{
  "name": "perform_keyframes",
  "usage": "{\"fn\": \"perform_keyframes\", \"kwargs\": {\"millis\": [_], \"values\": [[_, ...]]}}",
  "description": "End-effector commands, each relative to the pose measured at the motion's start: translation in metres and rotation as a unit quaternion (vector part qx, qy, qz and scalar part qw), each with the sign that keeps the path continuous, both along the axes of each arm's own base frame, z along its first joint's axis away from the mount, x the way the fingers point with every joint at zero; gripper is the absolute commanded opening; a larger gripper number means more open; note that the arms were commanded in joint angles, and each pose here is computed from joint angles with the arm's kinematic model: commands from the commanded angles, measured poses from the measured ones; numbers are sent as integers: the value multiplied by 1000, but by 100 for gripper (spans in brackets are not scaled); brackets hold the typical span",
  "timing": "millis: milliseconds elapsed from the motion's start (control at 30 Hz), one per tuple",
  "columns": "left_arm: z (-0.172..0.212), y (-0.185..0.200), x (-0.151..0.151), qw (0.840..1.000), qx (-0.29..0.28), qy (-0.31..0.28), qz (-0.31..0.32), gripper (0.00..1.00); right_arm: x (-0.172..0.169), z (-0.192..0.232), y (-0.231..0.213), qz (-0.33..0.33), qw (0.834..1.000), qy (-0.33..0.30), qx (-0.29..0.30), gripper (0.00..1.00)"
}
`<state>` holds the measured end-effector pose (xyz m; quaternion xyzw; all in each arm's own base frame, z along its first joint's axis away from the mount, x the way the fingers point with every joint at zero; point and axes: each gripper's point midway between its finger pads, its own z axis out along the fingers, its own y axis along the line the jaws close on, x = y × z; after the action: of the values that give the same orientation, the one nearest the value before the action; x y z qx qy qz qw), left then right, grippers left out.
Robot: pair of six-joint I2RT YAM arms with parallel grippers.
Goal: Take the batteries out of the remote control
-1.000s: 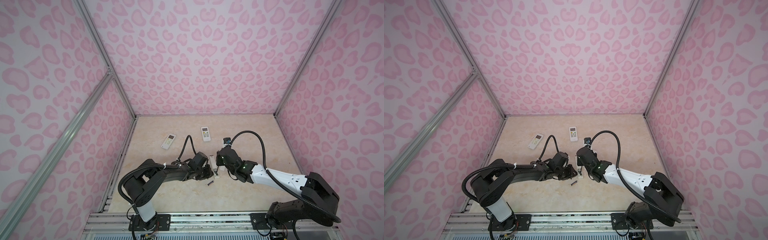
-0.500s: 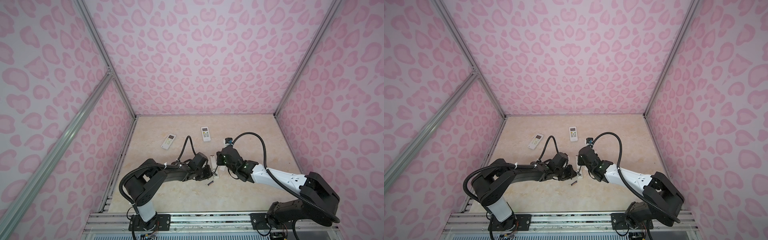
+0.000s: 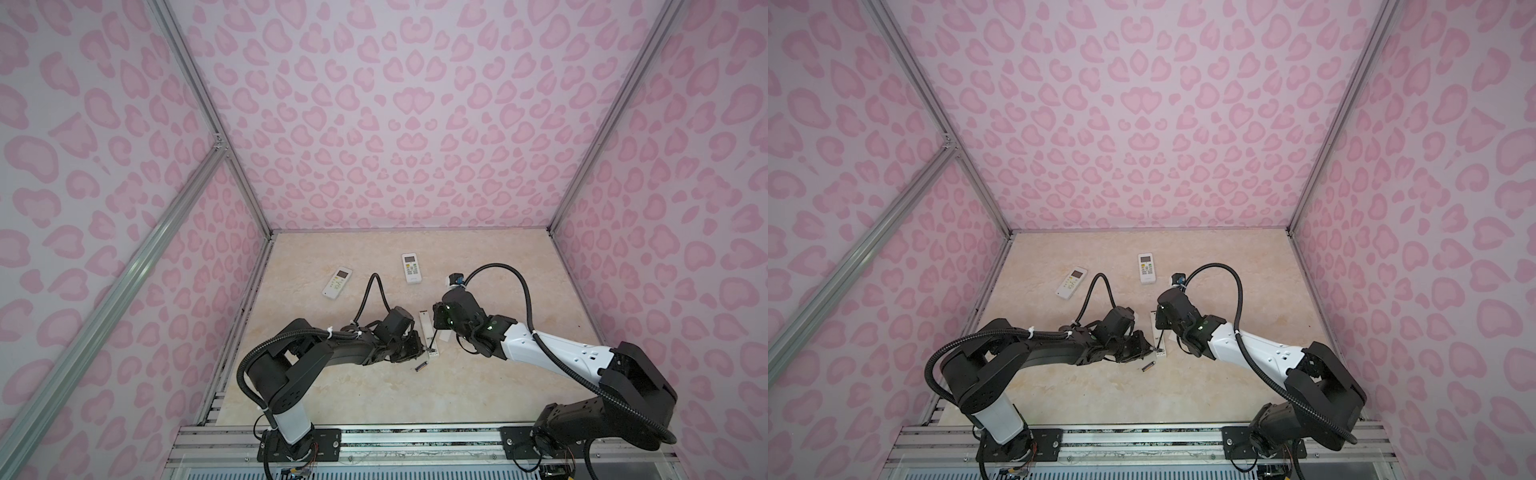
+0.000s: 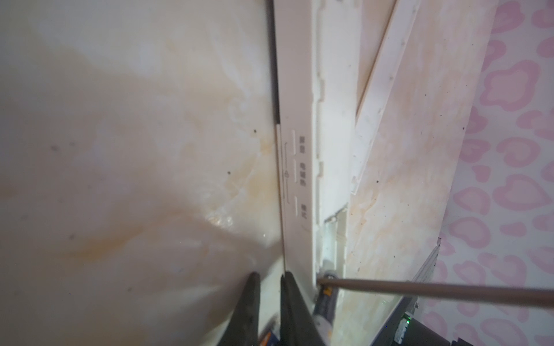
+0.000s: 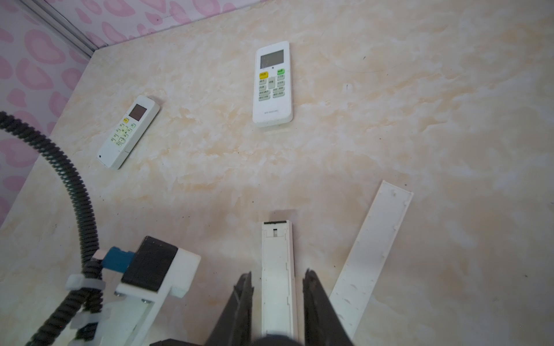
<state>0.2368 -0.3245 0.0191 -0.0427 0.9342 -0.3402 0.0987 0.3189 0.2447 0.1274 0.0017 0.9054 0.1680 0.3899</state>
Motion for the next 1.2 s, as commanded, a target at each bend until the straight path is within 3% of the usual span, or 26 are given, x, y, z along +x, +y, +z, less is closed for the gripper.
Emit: {"fn": "perform_keyframes", "kwargs": {"millis": [0, 567, 1167], "values": [[-7, 9, -4, 1000, 21, 8, 8, 18, -2, -2, 7, 16, 1000, 15, 4, 0], [-8, 18, -8, 999, 32, 3, 13, 20, -2, 18, 10, 28, 1000, 1, 6, 0], [-1, 25, -14, 999, 31, -7, 7, 20, 7, 10, -1, 10, 998, 7, -58, 0]]}}
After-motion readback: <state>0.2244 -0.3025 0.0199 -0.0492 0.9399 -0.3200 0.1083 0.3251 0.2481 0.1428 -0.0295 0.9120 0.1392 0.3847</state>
